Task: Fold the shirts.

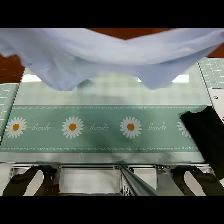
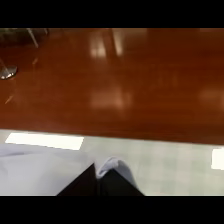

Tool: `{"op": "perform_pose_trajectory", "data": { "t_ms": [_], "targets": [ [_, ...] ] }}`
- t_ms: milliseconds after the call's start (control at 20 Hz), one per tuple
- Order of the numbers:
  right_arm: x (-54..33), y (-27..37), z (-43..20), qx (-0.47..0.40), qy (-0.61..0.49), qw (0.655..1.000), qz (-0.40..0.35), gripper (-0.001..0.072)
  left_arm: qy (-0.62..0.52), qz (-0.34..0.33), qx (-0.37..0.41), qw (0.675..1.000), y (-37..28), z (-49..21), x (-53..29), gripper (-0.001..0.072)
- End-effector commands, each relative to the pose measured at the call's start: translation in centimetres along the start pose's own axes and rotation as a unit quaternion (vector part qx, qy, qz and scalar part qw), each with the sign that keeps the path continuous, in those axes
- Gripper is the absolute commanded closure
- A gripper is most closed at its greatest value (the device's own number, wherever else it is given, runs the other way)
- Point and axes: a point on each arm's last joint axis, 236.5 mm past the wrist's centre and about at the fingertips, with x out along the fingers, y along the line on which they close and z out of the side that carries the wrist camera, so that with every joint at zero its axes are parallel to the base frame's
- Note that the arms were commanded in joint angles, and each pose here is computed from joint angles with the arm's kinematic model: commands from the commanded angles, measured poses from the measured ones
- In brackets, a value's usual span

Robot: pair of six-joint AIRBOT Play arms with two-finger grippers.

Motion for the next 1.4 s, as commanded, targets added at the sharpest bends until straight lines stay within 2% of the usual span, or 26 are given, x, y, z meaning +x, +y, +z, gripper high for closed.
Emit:
{"op": "perform_pose_trajectory", "data": {
  "t_ms": [0,150,300,500,750,1000,1200,1350],
  "targets": [
    [-8.6,3.5,2.2,-0.059,-0.072,0.995,-0.025,0.0698,-0.069,0.141,0.089,0.984,-0.1,4.2,-9.8,0.0693],
    [-13.9,5.9,2.1,-0.082,-0.116,0.989,-0.033,0.0698,-0.087,0.213,0.111,0.967,-0.6,3.7,-15.7,0.0693],
    [-16.3,7.2,0.3,-0.076,-0.109,0.991,-0.031,0.0698,-0.086,0.210,0.108,0.968,-2.1,2.4,-18.3,0.0693],
    [-15.7,6.7,-2.3,-0.066,-0.056,0.996,-0.033,0.0698,-0.047,0.208,0.088,0.973,-0.9,0.4,-17.1,0.0693],
    [-10.0,4.7,-7.7,0.013,0.042,0.999,-0.007,0.0698,0.102,0.145,-0.018,0.984,2.7,-9.0,-7.6,0.0693],
    [0.4,-2.1,-16.9,0.107,0.134,0.985,-0.026,0.0698,0.230,0.099,-0.118,0.961,8.1,-20.8,3.7,0.0692],
    [9.7,-8.4,-20.2,0.159,0.146,0.975,-0.053,0.0698,0.244,0.092,-0.131,0.956,11.4,-24.7,13.0,0.0693],
    [16.4,-11.4,-22.7,0.208,0.166,0.963,-0.046,0.0698,0.279,0.081,-0.145,0.946,12.2,-28.2,18.8,0.0693]
  ]
}}
